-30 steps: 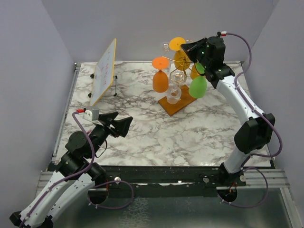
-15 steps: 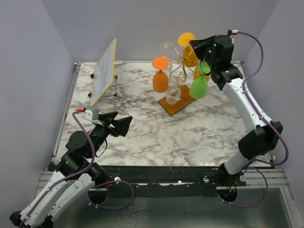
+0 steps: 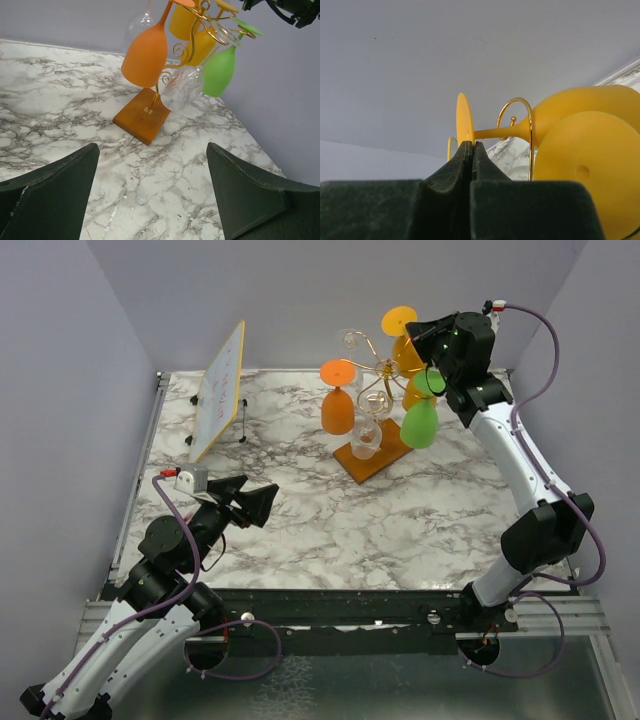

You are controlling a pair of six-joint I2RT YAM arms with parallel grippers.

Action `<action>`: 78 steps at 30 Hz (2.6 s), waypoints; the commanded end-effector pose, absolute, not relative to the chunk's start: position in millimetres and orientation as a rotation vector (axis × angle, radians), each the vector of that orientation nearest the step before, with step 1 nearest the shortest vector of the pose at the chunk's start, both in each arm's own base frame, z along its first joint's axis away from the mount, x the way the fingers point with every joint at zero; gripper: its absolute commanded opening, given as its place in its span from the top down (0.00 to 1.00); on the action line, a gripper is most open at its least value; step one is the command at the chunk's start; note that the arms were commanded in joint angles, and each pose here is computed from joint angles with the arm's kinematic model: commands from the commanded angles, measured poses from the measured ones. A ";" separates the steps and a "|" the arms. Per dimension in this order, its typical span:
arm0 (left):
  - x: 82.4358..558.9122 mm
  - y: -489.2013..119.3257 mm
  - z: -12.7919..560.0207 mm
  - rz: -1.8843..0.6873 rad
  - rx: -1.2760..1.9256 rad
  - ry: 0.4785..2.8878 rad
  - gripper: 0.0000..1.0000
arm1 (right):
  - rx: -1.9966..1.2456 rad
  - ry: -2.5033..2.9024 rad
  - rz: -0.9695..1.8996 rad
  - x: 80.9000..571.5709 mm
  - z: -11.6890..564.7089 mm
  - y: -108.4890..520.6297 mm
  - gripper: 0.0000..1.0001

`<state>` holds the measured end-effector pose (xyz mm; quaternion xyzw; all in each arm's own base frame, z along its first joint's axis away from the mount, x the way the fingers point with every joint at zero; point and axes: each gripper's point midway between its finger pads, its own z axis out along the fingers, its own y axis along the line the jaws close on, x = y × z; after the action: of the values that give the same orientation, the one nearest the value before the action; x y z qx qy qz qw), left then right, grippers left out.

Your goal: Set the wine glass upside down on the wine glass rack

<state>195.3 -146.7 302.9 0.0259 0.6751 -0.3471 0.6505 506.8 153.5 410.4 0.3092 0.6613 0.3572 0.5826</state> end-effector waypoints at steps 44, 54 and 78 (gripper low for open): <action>197.5 -143.3 303.8 -0.772 0.028 1.551 0.11 | 0.582 1.629 1.020 508.1 413.0 178.6 0.55; 199.4 -146.8 304.1 -0.779 0.025 1.574 0.11 | 0.599 1.715 1.064 487.5 408.6 184.1 0.42; 209.7 -136.7 303.2 -0.636 0.026 1.685 0.01 | 0.212 1.660 0.671 287.6 415.4 106.8 0.39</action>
<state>205.5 -148.5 299.5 0.0209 0.7236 -0.3119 0.6154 327.1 144.2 457.3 0.1163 0.6762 0.4079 0.6023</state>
